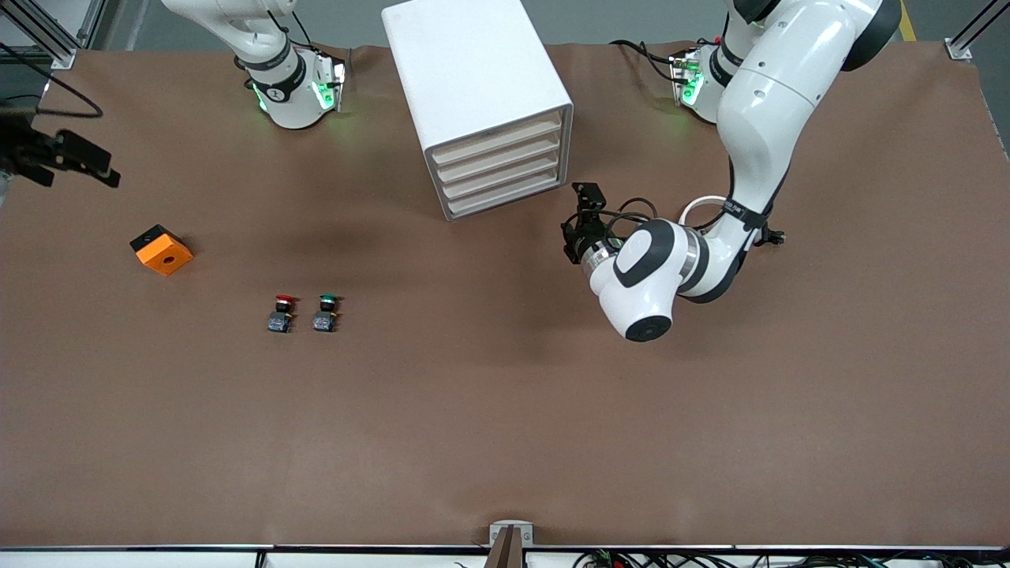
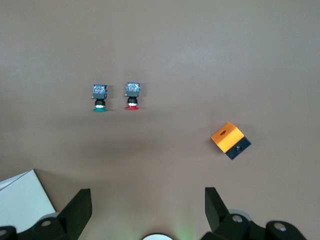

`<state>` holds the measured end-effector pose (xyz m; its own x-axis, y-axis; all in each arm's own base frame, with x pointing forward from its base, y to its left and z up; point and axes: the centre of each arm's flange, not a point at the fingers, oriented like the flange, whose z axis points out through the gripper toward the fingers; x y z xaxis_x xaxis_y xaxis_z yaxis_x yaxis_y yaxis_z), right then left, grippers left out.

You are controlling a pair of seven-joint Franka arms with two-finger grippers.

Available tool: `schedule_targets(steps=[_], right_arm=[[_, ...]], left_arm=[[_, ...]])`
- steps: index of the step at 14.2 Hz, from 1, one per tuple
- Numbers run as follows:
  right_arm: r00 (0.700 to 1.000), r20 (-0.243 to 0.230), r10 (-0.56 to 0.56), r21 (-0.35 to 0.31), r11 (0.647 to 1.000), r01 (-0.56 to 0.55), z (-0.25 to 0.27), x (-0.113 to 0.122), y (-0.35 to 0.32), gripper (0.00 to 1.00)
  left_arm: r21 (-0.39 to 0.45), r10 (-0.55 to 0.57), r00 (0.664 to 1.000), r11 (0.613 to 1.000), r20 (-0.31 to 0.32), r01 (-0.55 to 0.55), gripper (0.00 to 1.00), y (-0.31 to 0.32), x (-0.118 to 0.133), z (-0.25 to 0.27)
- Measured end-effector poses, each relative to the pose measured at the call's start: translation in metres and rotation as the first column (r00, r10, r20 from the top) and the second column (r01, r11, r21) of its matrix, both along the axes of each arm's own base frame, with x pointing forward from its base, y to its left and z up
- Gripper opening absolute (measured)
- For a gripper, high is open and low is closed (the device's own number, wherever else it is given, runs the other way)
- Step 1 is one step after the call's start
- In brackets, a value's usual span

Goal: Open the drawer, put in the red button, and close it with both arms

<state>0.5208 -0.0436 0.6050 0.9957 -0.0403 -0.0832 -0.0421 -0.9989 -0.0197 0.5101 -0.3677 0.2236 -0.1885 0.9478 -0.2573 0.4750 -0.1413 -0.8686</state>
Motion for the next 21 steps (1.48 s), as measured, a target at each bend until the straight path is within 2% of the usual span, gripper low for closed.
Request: schedule_targets(steps=[3,7,9,12,13,16,18,19,21], right_arm=[[0.999,-0.041,-0.001,-0.005,1.0,0.001,-0.029,0.025,-0.002,1.0],[0.998,-0.061,-0.004,-0.018,1.0,0.003,-0.042,0.036,0.003,1.0],[0.998,-0.055,-0.014,-0.022,1.0,0.013,-0.05,0.039,0.01,1.0],[1.0,-0.016,-0.007,-0.024,1.0,0.006,-0.117,0.044,0.019,1.0],[1.0,-0.003,-0.01,-0.023,1.0,0.01,-0.146,0.042,0.021,1.0],[0.998,0.032,-0.054,-0.017,0.998,0.055,-0.206,0.03,0.031,1.0],[0.994,0.077,-0.076,-0.016,0.997,0.078,-0.229,0.024,0.048,1.0],[0.991,0.106,-0.081,-0.013,0.997,0.082,-0.238,0.022,0.057,1.0],[0.987,0.133,-0.087,-0.01,0.996,0.089,-0.255,0.018,0.07,1.0]], left_arm=[[0.064,0.046,0.994,0.997,-0.095,-0.04,1.0,-0.011,-0.012,-0.02],[0.101,-0.022,0.987,0.994,-0.161,0.039,1.0,-0.043,-0.047,-0.032],[0.102,-0.071,0.978,0.99,-0.194,0.092,1.0,-0.054,-0.063,-0.03],[0.098,-0.137,0.959,0.981,-0.247,0.166,0.95,-0.062,-0.083,-0.026],[0.096,-0.157,0.953,0.978,-0.261,0.187,0.86,-0.065,-0.089,-0.025],[0.096,-0.182,0.943,0.972,-0.28,0.216,0.8,-0.072,-0.099,-0.028],[0.096,-0.175,0.937,0.973,-0.302,0.212,0.66,-0.071,-0.102,-0.039],[0.091,-0.167,0.935,0.975,-0.313,0.204,0.65,-0.072,-0.103,-0.043],[0.076,-0.147,0.933,0.98,-0.329,0.181,0.44,-0.075,-0.102,-0.043]])
